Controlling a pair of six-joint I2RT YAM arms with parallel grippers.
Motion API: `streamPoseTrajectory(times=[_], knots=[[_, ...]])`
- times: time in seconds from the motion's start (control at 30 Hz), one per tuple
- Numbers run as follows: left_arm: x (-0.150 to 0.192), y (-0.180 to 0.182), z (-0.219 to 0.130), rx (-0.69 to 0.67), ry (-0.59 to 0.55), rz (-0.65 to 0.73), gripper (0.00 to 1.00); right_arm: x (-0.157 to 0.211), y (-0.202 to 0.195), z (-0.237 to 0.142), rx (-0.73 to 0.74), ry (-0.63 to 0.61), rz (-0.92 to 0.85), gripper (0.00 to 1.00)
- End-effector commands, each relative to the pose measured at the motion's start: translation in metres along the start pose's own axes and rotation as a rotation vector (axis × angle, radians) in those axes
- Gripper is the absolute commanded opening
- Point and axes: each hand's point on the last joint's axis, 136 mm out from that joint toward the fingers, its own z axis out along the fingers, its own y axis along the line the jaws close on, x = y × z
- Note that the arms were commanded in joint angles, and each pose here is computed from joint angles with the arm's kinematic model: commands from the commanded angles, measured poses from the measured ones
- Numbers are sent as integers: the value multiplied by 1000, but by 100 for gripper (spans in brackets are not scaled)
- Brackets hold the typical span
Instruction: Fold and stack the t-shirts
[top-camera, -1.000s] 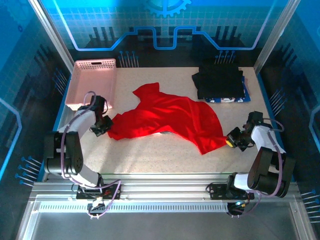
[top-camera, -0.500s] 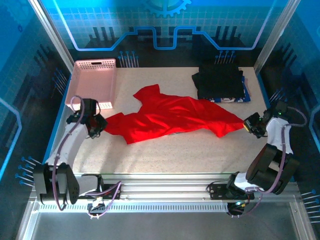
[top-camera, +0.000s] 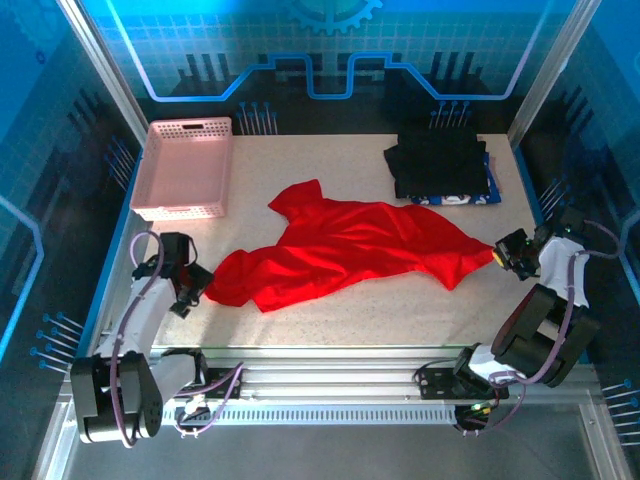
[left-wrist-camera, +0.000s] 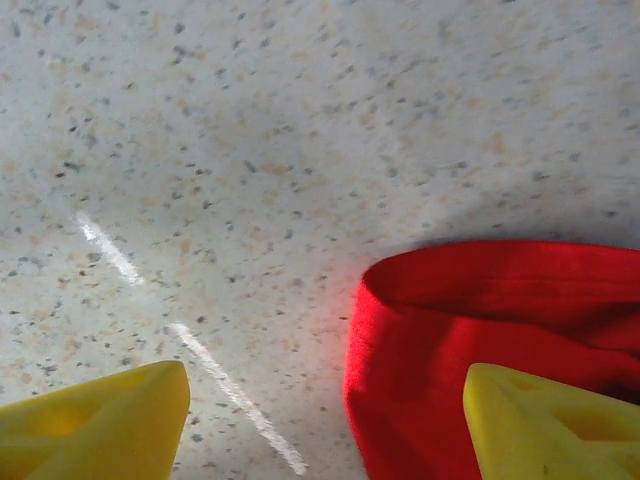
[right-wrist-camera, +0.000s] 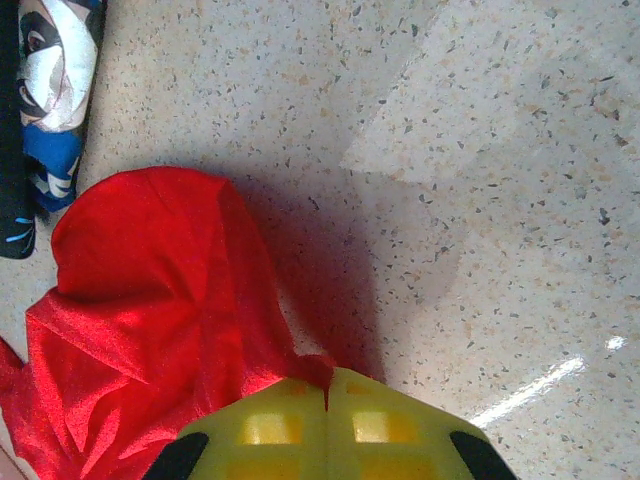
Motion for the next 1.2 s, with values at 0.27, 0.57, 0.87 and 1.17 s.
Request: streamPoseTrajectory(times=[0.27,0.57,0.87,1.17], knots=[[28,-123,-34,492,198,228,75,4,-3,4,-5,33,-12,0],[120,-97,-28,315,513,305,67,5,-5,1,6,29,-26,0],[172,-49,-27,194,617,337,60,6,-5,2,5,30,-21,0],[179,-54,4,172,567,306,58,10,-7,3,3,34,-24,0]])
